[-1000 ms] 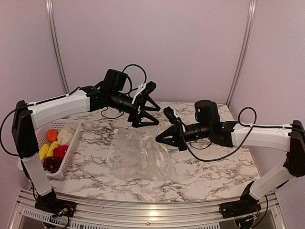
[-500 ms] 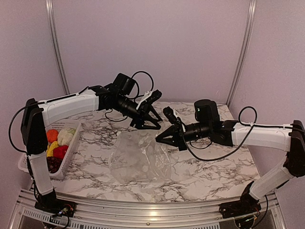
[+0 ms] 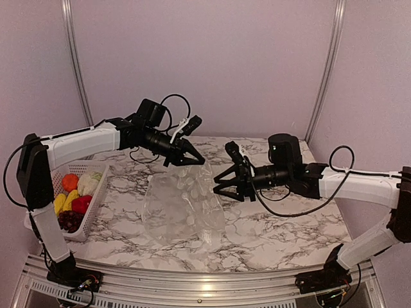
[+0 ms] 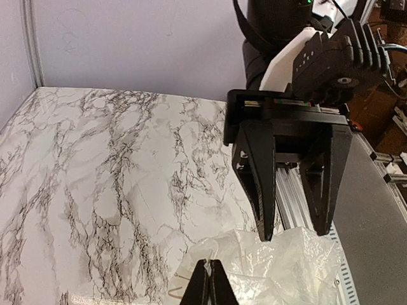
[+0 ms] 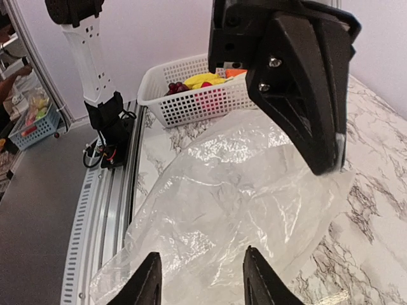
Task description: Open the zip-top bag and remove the fake food
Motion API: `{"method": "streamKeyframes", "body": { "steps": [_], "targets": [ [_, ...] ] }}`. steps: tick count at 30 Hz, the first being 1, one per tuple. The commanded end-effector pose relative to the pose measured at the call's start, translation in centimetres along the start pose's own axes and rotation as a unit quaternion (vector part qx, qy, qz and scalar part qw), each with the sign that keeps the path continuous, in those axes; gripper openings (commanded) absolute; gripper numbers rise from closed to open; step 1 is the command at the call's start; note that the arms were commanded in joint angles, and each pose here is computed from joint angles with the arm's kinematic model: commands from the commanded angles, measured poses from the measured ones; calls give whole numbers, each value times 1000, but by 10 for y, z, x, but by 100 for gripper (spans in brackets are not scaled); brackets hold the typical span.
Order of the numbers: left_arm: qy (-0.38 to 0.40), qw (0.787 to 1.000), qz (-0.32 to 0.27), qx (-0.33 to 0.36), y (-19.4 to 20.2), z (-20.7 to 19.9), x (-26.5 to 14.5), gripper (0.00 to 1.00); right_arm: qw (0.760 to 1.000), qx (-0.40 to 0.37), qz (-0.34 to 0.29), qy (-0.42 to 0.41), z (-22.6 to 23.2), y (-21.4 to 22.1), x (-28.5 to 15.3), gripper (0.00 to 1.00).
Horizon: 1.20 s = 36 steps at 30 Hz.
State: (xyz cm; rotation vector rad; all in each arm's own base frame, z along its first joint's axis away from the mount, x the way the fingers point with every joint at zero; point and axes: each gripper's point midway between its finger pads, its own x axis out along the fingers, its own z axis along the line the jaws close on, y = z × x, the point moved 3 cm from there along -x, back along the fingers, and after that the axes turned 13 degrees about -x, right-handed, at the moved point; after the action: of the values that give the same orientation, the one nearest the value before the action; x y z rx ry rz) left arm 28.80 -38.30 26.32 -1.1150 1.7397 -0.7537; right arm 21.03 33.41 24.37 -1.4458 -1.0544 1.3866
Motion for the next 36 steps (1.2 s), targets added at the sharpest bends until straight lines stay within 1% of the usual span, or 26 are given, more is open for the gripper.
{"method": "streamKeyframes", "body": {
  "steps": [1, 4, 7, 9, 10, 11, 13, 17, 23, 26, 29, 32, 36],
  "targets": [
    [-27, 996, -85, 10, -31, -6, -46, 0, 999, 11, -13, 39, 4, -9, -22, 49],
    [-42, 993, -109, 7, -36, -1, -63, 0, 998, 24, 1, 60, 6, 4, -30, 61],
    [-51, 992, -119, 3, -40, 3, -71, 0, 996, 63, 14, 64, 9, 21, -31, 71],
    [-54, 991, -122, -3, -41, 5, -73, 0, 994, 82, 20, 66, 9, 31, -30, 81],
    [-55, 990, -128, 1, -44, 6, -74, 0, 993, 89, 21, 68, 9, 34, -29, 90],
    [-56, 990, -130, 1, -45, 7, -75, 0, 993, 94, 21, 72, 7, 35, -28, 93],
    [-59, 989, -134, 0, -47, 8, -75, 0, 991, 105, 24, 83, 2, 39, -26, 95],
    [-61, 989, -138, -1, -47, 10, -75, 0, 986, 126, 30, 108, -12, 42, -20, 95],
    [-58, 989, -139, -2, -47, 8, -76, 0, 981, 152, 9, 121, -24, 36, -12, 95],
    [-56, 989, -139, 1, -47, 6, -76, 0, 982, 147, -10, 117, -27, 27, -12, 95],
    [-54, 989, -136, 0, -44, 5, -76, 0, 988, 129, -41, 74, -17, 11, -12, 95],
    [-53, 990, -134, 3, -44, 4, -76, 0, 992, 107, -55, 41, -7, -3, -15, 97],
    [-45, 990, -134, 9, -45, 1, -76, 0, 988, 118, -59, 75, -18, -6, -29, 97]
  ]
}}
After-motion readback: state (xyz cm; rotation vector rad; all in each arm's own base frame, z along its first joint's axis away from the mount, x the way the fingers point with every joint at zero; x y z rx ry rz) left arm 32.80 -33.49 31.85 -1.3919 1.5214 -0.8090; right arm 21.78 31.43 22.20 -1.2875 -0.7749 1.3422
